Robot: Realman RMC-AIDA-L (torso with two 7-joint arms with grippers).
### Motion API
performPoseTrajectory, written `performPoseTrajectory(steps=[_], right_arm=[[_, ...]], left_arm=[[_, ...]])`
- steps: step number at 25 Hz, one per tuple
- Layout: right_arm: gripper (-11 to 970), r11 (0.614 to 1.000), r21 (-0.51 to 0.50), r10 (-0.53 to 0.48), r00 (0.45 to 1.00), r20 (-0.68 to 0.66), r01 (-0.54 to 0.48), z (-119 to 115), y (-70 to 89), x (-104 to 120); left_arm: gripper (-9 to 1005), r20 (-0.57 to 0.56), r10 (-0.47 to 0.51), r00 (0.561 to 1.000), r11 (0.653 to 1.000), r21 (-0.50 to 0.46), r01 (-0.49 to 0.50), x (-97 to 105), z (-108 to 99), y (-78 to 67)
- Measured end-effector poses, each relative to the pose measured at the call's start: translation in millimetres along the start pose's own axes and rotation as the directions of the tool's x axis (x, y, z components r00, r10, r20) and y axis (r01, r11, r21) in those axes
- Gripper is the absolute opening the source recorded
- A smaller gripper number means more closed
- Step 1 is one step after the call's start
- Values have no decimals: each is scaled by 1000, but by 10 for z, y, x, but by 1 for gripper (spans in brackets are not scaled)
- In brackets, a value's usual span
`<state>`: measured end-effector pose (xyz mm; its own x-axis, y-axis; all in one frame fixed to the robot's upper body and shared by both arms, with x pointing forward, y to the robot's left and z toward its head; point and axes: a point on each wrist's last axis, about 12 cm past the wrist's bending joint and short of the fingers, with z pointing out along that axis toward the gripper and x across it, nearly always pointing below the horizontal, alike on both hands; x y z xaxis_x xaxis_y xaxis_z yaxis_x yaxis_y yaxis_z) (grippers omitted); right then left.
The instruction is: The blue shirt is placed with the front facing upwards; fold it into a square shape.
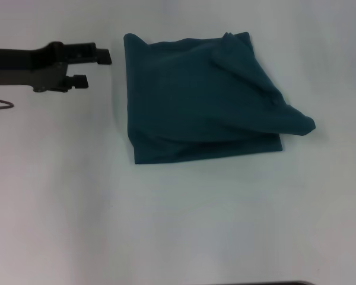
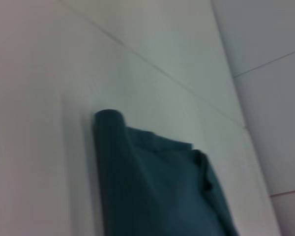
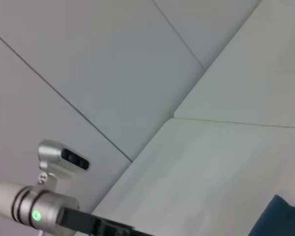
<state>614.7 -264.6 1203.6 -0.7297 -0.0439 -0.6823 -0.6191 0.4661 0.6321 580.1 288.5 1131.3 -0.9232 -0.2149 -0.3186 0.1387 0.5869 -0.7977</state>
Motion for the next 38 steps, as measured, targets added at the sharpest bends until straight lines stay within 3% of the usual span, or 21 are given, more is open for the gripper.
performPoseTrajectory(steps=[6, 11, 26, 35, 38], right_arm=[[828, 1000, -18, 22, 999, 40, -21, -175, -3, -15], [825, 1000, -18, 20, 998, 52, -19, -234, 0, -21], [819, 999, -24, 27, 998, 58, -26, -298, -3, -10], [814, 999, -35, 32, 997, 68, -30, -330, 2, -5], [812, 999, -35, 34, 997, 70, -32, -338, 0, -2]], left_arm=[[952, -48, -3, 999, 997, -76, -1, 15, 283, 51], [953, -97, 7, 995, 994, -110, -18, 61, 499, 19], [953, -148, 45, 988, 988, -142, -66, 114, 837, -70], [949, -218, 103, 970, 976, -166, -141, 149, 1149, -256], [871, -213, 115, 970, 974, -166, -151, 138, 1160, -282]])
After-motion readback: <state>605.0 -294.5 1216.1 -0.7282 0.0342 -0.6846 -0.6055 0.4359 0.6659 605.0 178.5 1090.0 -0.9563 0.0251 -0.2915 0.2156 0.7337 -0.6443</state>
